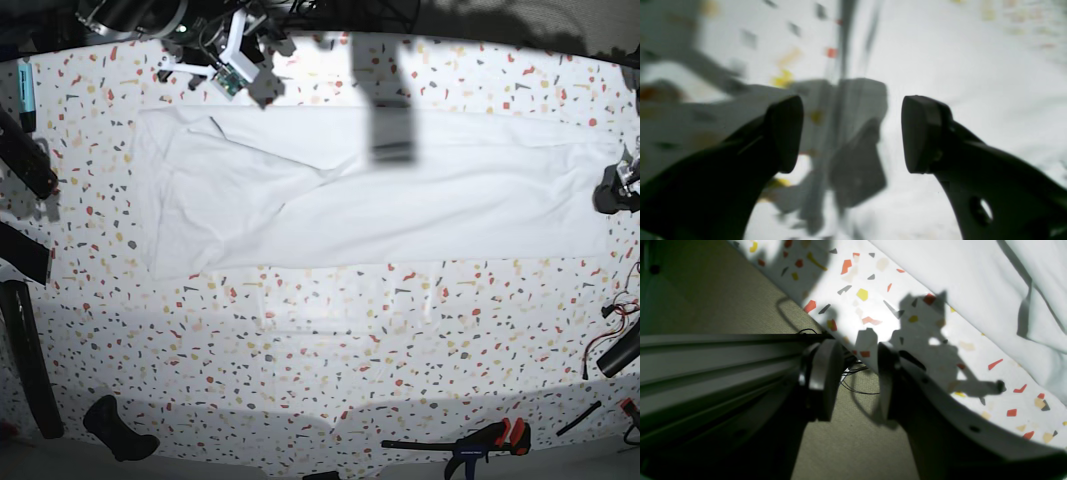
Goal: Fold the T-shirt properly
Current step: 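Grasp the strip end with the left gripper and lift it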
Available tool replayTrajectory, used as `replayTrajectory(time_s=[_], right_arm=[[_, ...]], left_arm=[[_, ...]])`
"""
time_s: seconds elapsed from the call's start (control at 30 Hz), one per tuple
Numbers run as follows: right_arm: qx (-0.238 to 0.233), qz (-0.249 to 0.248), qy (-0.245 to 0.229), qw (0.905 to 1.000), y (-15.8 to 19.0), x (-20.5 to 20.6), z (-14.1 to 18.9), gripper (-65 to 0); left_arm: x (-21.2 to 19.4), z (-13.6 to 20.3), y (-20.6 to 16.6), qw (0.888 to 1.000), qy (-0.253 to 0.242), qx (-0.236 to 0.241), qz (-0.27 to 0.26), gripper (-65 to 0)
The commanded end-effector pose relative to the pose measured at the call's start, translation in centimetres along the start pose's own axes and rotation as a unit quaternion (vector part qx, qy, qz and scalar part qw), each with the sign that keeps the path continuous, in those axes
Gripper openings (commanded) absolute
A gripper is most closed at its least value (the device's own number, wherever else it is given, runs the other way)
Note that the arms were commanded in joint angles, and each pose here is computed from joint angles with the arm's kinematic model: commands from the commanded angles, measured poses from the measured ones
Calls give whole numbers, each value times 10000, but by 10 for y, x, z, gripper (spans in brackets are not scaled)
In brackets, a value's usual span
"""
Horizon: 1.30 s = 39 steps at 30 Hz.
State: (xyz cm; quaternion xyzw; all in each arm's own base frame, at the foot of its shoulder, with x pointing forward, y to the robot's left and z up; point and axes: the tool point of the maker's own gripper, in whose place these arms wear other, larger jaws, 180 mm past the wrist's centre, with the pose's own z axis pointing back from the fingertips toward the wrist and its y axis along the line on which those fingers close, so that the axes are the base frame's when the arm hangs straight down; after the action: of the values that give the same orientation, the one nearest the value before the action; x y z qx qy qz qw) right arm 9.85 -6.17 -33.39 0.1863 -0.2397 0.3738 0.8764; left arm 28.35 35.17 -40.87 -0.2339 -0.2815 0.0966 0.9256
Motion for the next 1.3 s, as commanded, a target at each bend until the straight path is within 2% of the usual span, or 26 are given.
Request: replayTrajectory(time_s=[0.0, 0.1, 0.27, 0.33, 0.4, 0.53, 0.57, 0.67, 0.73, 0.9, 1.1, 1.27], right_arm=[[43, 117, -192, 9997, 3, 9, 4, -434], [37, 121, -198, 9997, 3, 9, 4, -434], [37, 121, -196, 9997, 3, 9, 4, -434], [37, 121, -194, 9997, 3, 9, 4, -434], [37, 121, -194, 9997, 3, 9, 4, -434], [37, 121, -194, 9997, 3, 9, 4, -434], [37, 121, -194, 9997, 3, 9, 4, -434], [38, 118, -196, 9997, 3, 9, 4, -434], [39, 120, -197, 9997, 3, 9, 4, -434], [77, 102, -267, 9996, 4, 12, 4, -434], [632, -143, -685, 9955, 23, 27, 7, -434], [634, -138, -681, 9956, 24, 27, 7, -434]], left_arm=[[-1, 6, -3, 9998, 197, -89, -11, -212], [-3, 7, -15, 9985, 268, -434, 193, -212], [-2, 6, -16, 9984, 241, -458, 206, -218], [-2, 7, -16, 9985, 241, -456, 206, -249], [-2, 7, -16, 9985, 235, -459, 199, -335], [0, 7, -17, 9986, 185, -463, 202, -629], [2, 6, -16, 9987, 119, -459, 204, -650], [16, 7, -17, 9986, -182, -461, 205, -650], [22, 8, -20, 9983, -213, -506, 197, -650], [32, 6, -43, 9958, -195, -885, 139, -650], [32, -5, -79, 9919, -134, -1233, -260, -650], [25, -11, -110, 9863, 82, -1518, -638, -650]])
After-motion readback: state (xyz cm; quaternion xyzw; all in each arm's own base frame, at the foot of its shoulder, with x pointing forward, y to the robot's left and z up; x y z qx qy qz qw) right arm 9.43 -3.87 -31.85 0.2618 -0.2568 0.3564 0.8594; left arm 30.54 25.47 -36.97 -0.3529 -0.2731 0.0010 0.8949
